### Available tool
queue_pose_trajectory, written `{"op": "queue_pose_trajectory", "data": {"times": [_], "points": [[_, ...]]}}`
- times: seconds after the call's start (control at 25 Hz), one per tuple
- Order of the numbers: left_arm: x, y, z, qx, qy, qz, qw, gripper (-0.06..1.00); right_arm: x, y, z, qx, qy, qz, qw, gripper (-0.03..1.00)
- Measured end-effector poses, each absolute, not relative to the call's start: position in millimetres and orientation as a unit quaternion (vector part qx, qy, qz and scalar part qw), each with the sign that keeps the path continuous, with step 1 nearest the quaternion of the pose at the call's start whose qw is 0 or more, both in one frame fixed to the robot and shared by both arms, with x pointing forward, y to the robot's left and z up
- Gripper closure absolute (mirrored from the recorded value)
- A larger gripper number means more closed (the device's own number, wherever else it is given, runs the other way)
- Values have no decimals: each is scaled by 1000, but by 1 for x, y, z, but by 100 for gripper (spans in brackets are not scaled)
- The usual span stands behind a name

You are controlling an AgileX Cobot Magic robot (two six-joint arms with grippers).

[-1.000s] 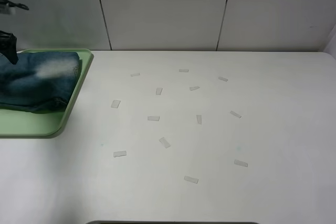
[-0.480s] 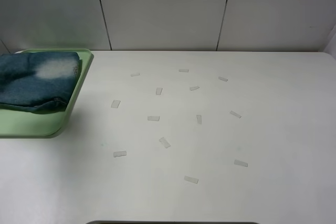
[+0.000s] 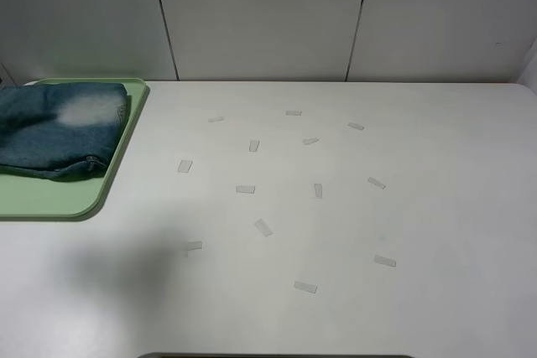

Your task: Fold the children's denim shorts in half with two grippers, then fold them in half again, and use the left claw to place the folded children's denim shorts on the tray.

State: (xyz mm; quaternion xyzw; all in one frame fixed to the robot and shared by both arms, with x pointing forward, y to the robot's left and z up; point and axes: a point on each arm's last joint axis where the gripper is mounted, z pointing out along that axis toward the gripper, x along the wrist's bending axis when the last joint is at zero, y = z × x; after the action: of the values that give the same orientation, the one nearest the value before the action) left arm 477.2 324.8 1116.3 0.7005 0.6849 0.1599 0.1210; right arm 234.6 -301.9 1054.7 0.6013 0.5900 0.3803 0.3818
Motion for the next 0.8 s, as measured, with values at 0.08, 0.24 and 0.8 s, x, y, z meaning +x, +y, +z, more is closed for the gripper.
{"op": "queue_pose_trajectory", "data": {"times": [0.08,0.24,0.8], "points": [[459,319,1122,706,675,170,130,-4,235,-302,1055,601,590,380,382,27],[424,315,1131,702,667,197,153,-4,235,-302,1055,601,590,380,382,27],[307,302,1118,676,640,265,252,-3,235,-302,1055,601,590,380,382,27]]}}
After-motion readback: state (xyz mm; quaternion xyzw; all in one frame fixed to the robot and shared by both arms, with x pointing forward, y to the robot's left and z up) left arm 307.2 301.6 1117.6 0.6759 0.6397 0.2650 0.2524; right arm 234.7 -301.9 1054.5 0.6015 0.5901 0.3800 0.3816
